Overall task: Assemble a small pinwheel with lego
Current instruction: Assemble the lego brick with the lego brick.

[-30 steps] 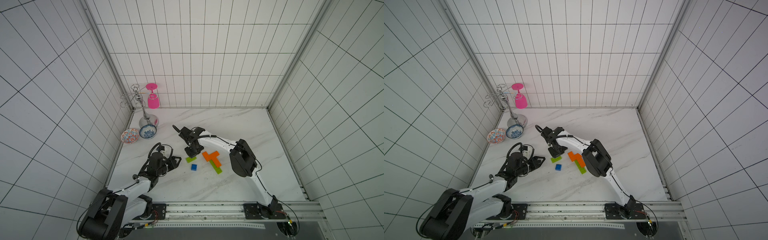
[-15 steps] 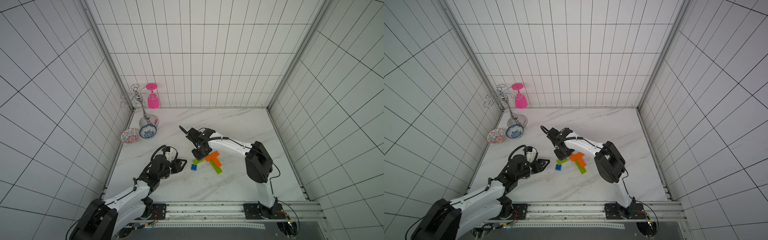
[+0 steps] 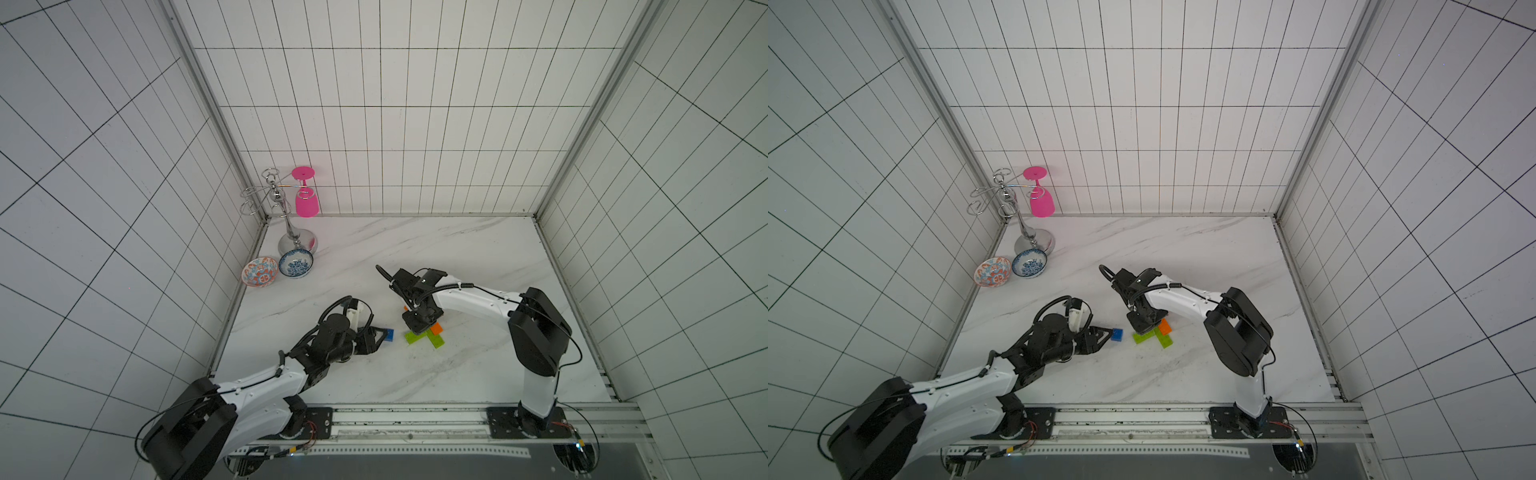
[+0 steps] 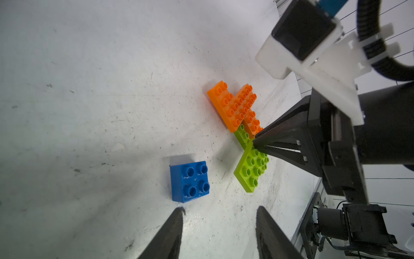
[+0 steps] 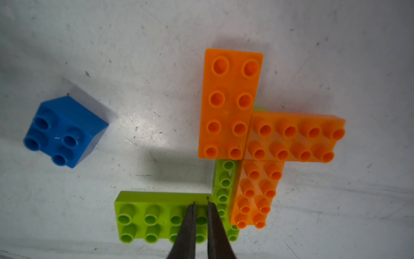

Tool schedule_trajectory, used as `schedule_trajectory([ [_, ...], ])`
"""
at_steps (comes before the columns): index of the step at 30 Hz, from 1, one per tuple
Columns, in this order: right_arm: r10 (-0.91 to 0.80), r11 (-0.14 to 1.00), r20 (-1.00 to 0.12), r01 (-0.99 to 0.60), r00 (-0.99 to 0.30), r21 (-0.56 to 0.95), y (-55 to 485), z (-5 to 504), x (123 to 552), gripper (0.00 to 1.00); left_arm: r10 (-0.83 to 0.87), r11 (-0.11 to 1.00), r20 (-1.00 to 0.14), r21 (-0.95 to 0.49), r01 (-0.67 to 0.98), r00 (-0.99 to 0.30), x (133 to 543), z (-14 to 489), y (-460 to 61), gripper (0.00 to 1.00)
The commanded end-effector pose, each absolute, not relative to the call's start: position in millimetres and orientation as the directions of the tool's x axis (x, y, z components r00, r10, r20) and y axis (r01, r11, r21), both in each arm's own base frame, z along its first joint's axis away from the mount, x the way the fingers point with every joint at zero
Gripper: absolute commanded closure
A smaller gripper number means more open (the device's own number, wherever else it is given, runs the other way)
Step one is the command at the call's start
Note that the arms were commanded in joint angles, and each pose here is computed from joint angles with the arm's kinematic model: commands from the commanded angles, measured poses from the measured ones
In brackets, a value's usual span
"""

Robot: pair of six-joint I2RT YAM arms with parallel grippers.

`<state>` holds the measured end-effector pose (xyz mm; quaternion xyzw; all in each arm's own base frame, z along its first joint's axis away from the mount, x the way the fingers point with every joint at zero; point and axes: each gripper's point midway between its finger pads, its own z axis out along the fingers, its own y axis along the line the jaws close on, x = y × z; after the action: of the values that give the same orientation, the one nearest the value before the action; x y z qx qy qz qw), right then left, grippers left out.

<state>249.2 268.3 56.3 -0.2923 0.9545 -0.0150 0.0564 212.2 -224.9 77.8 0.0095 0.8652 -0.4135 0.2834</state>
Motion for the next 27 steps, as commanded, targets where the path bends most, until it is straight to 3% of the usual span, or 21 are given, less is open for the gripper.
schedule_trajectory([
  [1, -0.550, 0.835, -0.104, -0.544, -0.829, -0.080, 257.2, 55.7, 253.9, 0.89, -0.240, 0.637, -0.533, -0.718, 0.282, -0.811, 222.6, 94.2, -234.3, 0.46],
  [27, -0.584, 0.811, -0.088, -0.576, -0.807, -0.099, 254.1, 37.8, 271.1, 0.90, -0.224, 0.642, -0.538, -0.709, 0.292, -0.813, 222.5, 91.7, -239.5, 0.46],
])
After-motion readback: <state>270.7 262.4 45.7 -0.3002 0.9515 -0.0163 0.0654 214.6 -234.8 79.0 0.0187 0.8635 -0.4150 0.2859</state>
